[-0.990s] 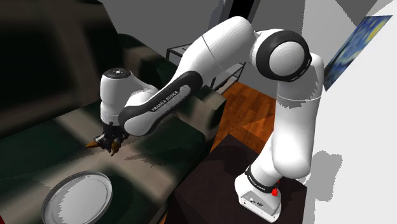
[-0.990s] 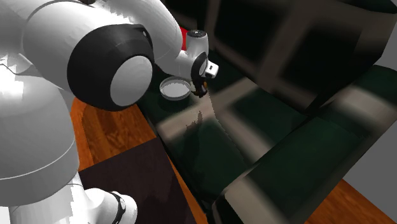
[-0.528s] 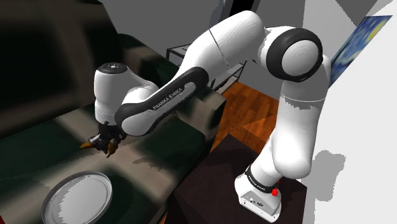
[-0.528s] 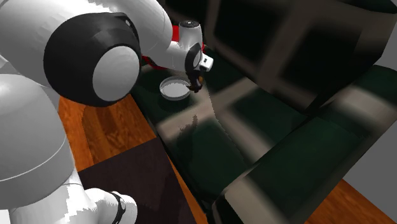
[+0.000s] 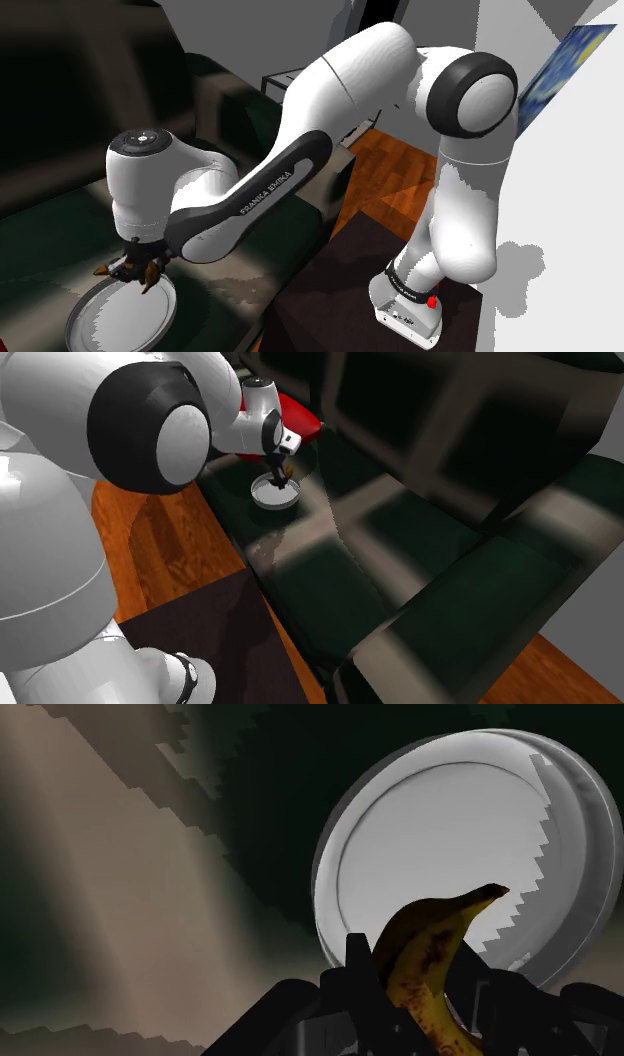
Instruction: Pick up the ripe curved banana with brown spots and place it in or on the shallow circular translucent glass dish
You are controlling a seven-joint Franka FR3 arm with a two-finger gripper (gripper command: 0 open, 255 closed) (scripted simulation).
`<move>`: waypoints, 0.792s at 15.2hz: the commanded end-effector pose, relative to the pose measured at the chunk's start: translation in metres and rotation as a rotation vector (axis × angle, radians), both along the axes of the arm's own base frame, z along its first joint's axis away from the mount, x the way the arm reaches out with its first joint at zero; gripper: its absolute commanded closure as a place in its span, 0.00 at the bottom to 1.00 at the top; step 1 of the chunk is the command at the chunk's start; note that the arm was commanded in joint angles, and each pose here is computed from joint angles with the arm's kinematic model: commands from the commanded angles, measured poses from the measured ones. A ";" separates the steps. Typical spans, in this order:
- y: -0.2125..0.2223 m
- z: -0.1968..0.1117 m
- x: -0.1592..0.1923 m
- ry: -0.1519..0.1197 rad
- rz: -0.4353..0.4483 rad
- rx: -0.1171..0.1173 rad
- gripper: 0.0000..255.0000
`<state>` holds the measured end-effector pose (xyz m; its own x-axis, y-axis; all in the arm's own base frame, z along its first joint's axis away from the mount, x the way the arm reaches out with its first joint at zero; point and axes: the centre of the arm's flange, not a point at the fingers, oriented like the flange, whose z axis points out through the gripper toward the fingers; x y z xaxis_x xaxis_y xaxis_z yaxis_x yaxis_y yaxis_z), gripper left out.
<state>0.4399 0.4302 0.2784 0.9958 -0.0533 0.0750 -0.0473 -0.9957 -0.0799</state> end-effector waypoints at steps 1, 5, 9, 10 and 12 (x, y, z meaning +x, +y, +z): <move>0.021 0.001 -0.017 0.000 -0.001 0.000 1.00; 0.031 -0.015 -0.024 0.000 -0.001 0.000 1.00; 0.031 -0.036 -0.024 0.000 -0.001 0.000 1.00; 0.031 -0.041 -0.024 0.000 -0.001 0.000 1.00; 0.031 -0.052 -0.024 0.000 -0.001 0.000 1.00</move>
<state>0.4154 0.4608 0.2317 0.9957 -0.0545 0.0748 -0.0485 -0.9956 -0.0798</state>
